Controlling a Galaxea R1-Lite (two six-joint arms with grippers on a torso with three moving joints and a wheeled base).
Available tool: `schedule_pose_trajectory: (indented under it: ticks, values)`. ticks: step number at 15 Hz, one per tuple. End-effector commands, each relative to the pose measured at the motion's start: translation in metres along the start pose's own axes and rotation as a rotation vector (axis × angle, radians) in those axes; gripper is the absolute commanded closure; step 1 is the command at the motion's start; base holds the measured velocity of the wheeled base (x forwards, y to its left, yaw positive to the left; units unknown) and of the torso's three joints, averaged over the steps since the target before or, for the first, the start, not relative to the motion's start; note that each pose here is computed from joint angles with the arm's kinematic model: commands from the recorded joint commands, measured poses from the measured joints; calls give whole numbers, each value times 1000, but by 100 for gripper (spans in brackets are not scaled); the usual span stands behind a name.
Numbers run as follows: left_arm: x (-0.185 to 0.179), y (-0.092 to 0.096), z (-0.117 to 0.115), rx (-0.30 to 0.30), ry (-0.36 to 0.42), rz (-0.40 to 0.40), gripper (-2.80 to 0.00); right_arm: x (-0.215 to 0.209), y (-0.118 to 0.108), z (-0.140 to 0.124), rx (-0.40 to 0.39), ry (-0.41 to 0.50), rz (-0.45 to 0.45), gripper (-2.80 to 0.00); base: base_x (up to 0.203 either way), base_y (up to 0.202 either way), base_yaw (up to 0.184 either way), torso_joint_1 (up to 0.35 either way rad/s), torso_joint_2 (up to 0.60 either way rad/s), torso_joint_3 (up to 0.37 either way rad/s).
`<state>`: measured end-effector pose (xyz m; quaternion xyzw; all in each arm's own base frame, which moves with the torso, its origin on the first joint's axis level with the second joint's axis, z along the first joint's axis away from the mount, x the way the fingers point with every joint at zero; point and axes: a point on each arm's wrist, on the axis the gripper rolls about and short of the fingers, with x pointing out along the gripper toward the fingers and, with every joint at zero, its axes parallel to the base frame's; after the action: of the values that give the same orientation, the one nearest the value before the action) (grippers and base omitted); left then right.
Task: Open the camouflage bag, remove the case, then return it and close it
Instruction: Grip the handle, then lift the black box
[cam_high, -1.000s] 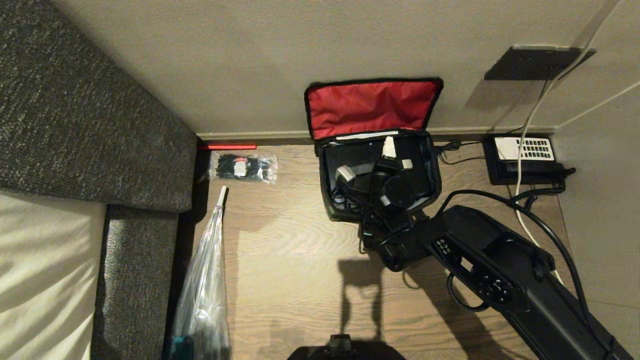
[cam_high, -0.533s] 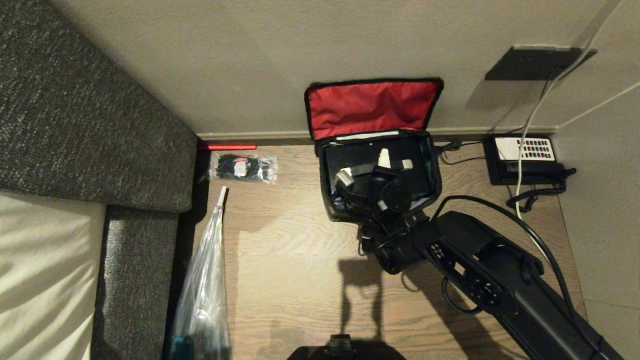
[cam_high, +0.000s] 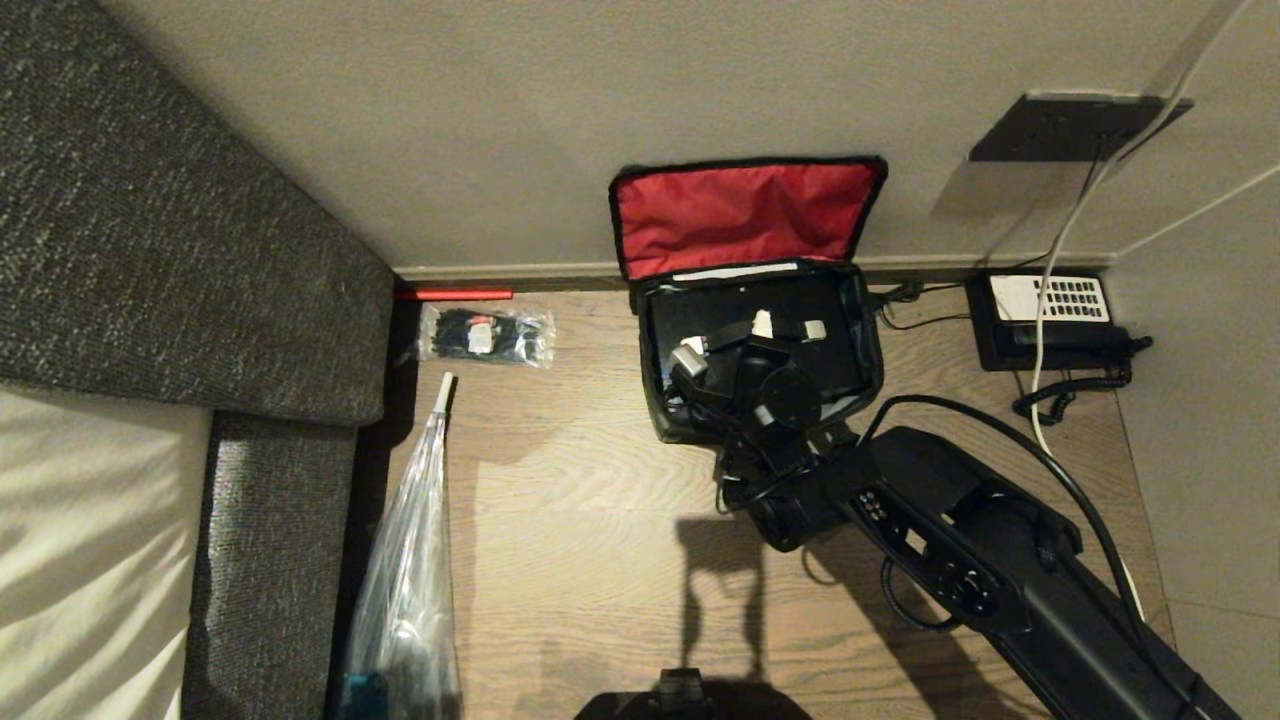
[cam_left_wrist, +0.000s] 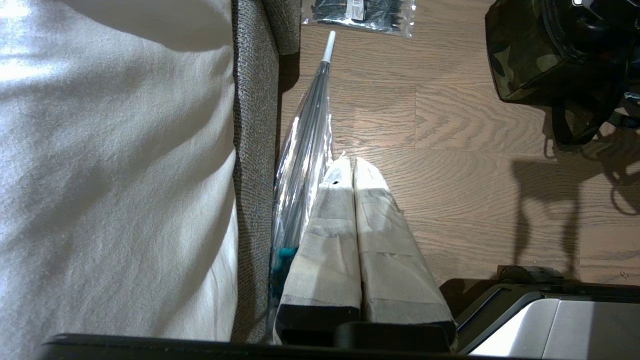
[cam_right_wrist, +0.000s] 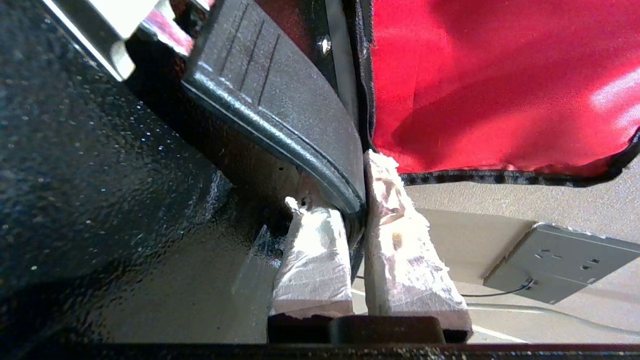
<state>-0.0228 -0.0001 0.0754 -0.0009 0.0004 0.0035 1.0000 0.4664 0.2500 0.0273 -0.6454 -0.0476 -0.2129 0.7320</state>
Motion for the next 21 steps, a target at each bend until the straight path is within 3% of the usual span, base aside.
schedule_pose_trajectory:
  ticks: [1, 4, 9, 12, 14, 16, 21]
  values:
    - [0, 0, -1, -1, 1, 2, 0, -2, 2, -1, -6, 9, -5, 0, 0, 0, 0, 0, 0, 0]
    - [0, 0, -1, -1, 2, 1, 0, -9, -4, 0, -11, 15, 8, 0, 0, 0, 0, 0, 0, 0]
    - [0, 0, -1, -1, 1, 2, 0, -15, -117, 18, 103, 78, -48, 0, 0, 0, 0, 0, 0, 0]
    - [0, 0, -1, -1, 2, 2, 0, -27, -185, 20, 120, 66, -88, 0, 0, 0, 0, 0, 0, 0]
    - [0, 0, -1, 0, 2, 2, 0, -35, -215, 23, 120, 51, -110, 0, 0, 0, 0, 0, 0, 0]
    - [0, 0, -1, 0, 2, 2, 0, -43, -233, 26, 118, 34, -121, 0, 0, 0, 0, 0, 0, 0]
    - [0, 0, -1, -1, 1, 2, 0, -52, -252, 26, 119, 21, -128, 0, 0, 0, 0, 0, 0, 0]
